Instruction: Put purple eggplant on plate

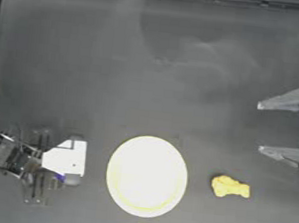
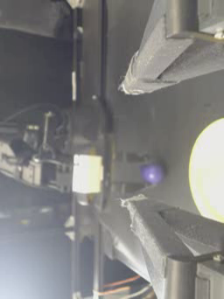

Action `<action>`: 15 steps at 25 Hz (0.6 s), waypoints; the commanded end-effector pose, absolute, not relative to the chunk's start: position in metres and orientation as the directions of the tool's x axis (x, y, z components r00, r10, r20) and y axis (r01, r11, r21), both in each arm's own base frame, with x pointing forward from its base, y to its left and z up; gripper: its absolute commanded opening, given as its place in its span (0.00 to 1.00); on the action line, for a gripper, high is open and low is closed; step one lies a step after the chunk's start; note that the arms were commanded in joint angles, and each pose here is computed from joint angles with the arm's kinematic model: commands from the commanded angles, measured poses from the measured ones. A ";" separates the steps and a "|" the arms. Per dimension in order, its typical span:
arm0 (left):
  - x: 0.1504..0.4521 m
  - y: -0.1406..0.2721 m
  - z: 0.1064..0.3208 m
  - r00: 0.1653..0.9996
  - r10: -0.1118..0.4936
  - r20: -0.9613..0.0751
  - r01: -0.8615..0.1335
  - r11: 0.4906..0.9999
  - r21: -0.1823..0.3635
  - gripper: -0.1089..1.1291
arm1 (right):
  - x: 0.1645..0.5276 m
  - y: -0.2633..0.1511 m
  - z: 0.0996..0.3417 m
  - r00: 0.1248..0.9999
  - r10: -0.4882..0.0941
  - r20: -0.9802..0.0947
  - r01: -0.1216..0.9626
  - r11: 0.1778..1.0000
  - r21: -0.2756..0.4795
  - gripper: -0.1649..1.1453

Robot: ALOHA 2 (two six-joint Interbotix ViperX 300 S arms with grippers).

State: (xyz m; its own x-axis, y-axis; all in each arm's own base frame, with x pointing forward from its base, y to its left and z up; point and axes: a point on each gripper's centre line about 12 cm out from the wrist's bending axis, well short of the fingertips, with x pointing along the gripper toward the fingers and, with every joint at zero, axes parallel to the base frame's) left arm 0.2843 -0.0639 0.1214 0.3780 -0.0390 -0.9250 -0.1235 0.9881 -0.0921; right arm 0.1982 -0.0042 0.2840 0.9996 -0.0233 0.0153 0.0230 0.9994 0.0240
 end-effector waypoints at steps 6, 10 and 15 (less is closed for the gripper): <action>0.307 -0.045 0.189 0.552 -0.006 -0.834 -0.110 0.991 -0.080 0.39 | 0.200 -0.005 0.292 0.999 -0.026 0.038 0.024 0.999 0.035 0.89; 0.323 -0.034 0.202 0.550 0.032 -0.835 -0.093 0.995 -0.023 0.39 | 0.200 -0.005 0.291 0.999 -0.028 0.037 0.027 0.999 0.038 0.89; 0.354 -0.031 0.212 0.555 0.041 -0.831 -0.016 0.999 0.039 0.39 | 0.199 -0.005 0.289 0.999 -0.030 0.032 0.029 0.999 0.047 0.89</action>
State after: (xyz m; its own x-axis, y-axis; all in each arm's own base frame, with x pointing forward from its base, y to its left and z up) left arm 0.3416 -0.0303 0.1945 0.5111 0.0481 -0.8581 -0.0271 0.9988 0.0399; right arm 0.1981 -0.0049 0.2831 0.9995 -0.0283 0.0121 0.0278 0.9988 0.0405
